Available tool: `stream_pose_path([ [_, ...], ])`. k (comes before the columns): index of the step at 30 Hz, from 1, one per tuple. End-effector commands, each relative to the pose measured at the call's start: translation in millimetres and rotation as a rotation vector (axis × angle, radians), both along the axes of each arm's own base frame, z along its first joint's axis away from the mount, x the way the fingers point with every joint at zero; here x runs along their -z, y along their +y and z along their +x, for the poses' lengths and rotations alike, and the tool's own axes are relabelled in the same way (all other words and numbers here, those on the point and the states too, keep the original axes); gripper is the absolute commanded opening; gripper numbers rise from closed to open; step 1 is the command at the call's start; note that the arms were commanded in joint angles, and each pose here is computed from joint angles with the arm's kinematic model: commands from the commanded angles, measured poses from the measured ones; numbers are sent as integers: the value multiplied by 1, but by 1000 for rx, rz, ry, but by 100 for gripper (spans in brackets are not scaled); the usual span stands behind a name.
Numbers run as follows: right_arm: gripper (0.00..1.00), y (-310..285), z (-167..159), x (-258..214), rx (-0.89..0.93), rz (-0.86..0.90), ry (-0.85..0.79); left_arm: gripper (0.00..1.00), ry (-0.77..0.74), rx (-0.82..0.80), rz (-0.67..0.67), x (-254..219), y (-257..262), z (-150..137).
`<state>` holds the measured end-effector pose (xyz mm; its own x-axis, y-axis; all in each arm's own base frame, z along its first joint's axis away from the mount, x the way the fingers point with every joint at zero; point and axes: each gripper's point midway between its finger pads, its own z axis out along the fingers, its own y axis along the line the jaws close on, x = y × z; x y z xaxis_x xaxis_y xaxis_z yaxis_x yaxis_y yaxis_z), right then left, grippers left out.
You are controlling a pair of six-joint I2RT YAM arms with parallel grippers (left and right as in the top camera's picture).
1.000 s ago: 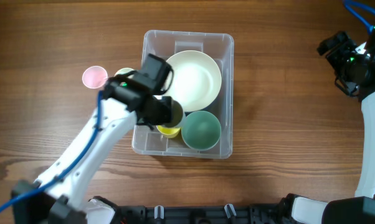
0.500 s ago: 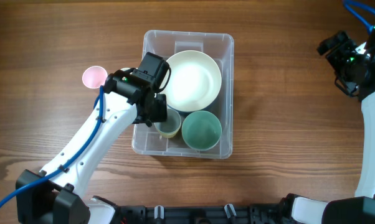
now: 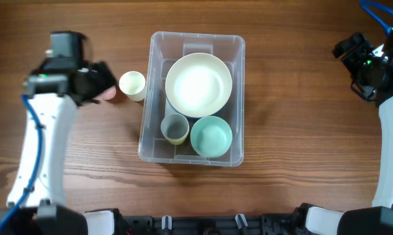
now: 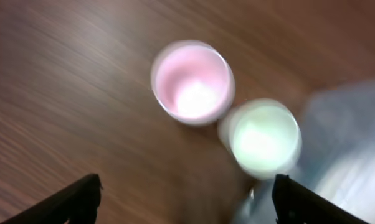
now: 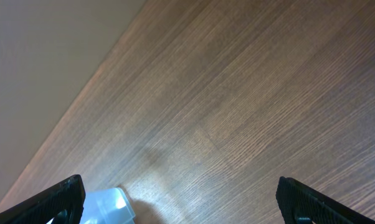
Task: Pack container
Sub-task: 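Reach the left gripper to the pink cup and grasp it, then stack the pink cup into the grey cup with the left gripper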
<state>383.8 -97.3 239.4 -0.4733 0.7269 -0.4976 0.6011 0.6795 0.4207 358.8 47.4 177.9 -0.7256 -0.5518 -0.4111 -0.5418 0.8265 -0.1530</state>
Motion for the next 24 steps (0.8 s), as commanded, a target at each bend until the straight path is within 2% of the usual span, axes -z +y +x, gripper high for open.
stream_pose_path([
  [1, 99, 1, 3, 0, 1, 8, -3, 84, 0, -62, -131, 24, 24, 19],
  [10, 100, 1, 3, 0, 1, 8, -3, 77, 165, -37, -166, 108, 36, 33],
  [11, 100, 1, 3, 0, 1, 7, -3, 69, 178, -19, -163, 116, 36, 34],
  [12, 100, 1, 3, 0, 1, 8, -3, 56, 188, -14, -161, 121, 36, 34],
  [13, 99, 1, 3, 0, 1, 8, -3, 35, 193, -22, -153, 123, 40, 33],
  [16, 100, 1, 3, 0, 1, 8, -3, 4, 168, -51, -144, 113, 51, 34],
  [21, 100, 1, 3, 0, 1, 8, -3, 4, 85, -100, -125, 58, 71, 25],
  [24, 100, 1, 3, 0, 1, 7, -3, 4, 11, -78, -117, 7, 60, 13],
])
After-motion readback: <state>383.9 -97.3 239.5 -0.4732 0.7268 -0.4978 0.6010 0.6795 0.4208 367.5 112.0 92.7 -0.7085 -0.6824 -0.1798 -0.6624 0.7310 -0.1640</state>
